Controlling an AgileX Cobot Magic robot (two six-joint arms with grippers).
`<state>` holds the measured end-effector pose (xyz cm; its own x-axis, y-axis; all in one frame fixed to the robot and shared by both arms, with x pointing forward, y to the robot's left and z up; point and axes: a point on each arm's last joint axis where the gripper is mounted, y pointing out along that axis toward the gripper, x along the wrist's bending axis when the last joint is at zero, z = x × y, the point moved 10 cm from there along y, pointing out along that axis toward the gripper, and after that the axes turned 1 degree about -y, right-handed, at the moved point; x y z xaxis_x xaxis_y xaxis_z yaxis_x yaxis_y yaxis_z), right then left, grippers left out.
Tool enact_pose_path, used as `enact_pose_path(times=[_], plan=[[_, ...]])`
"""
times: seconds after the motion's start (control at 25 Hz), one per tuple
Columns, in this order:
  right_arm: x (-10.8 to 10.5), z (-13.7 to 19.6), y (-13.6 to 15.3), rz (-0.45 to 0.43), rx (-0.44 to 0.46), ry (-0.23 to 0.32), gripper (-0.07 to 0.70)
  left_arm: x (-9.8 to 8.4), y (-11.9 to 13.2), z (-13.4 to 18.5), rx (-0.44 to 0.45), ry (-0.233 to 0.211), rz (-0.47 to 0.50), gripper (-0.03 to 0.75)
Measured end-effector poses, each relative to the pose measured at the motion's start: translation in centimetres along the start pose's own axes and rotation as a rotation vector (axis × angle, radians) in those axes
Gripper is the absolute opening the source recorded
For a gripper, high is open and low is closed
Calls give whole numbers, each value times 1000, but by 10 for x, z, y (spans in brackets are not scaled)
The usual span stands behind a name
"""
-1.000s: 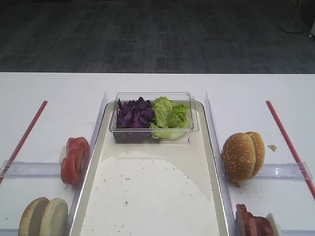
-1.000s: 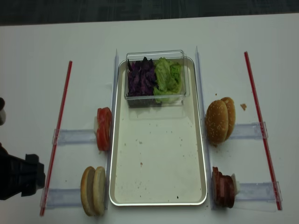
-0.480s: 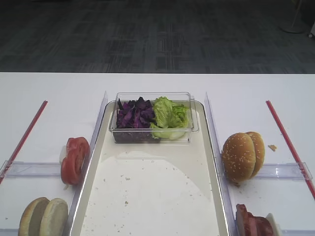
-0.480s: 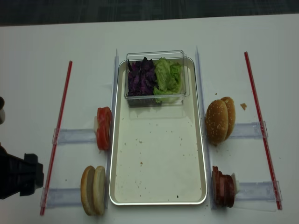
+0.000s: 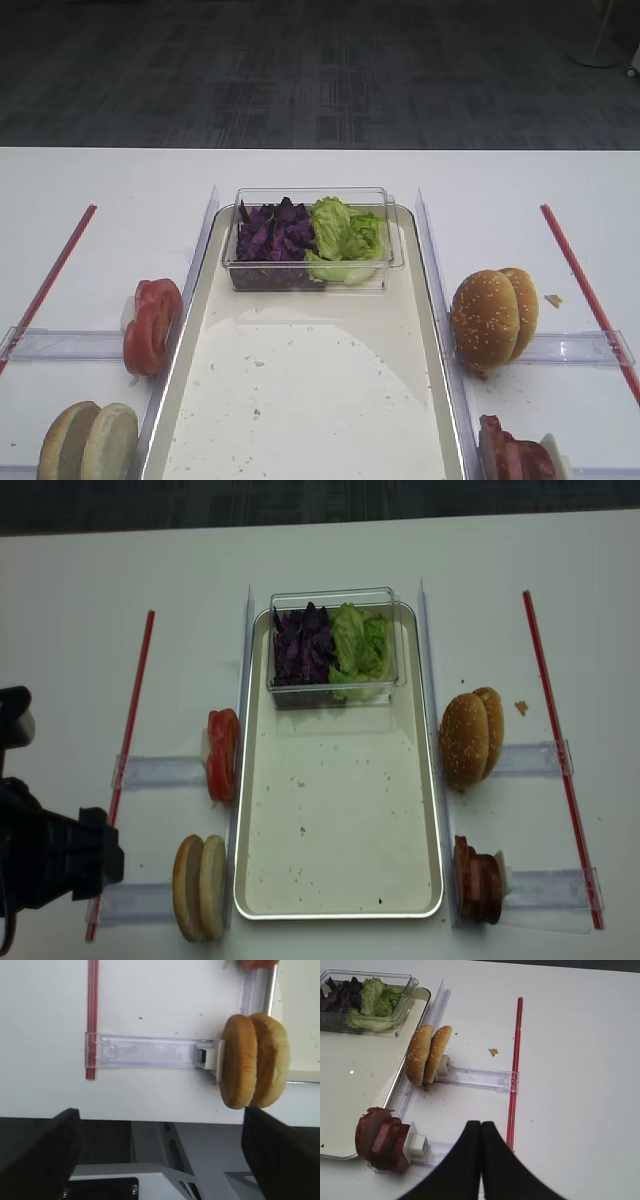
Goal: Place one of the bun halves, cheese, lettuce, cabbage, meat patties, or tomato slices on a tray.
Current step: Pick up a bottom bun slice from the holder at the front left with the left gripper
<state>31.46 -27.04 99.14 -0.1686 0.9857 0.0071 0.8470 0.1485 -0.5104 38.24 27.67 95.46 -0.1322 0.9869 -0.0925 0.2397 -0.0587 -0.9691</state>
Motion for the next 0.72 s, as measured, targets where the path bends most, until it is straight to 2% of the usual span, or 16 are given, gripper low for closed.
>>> enact_pose_path(times=[0.16,0.36,0.6,0.72], plan=[[0,0,0,0,0,0,364,-16,2,6,18,18,4,593],[0,0,0,0,0,0,364,-47,14,19,109,65,3,589],[0,0,0,0,0,0,364,-85,15,17,109,132,-43,589],[0,0,0,0,0,0,364,-104,19,17,121,143,-50,588]])
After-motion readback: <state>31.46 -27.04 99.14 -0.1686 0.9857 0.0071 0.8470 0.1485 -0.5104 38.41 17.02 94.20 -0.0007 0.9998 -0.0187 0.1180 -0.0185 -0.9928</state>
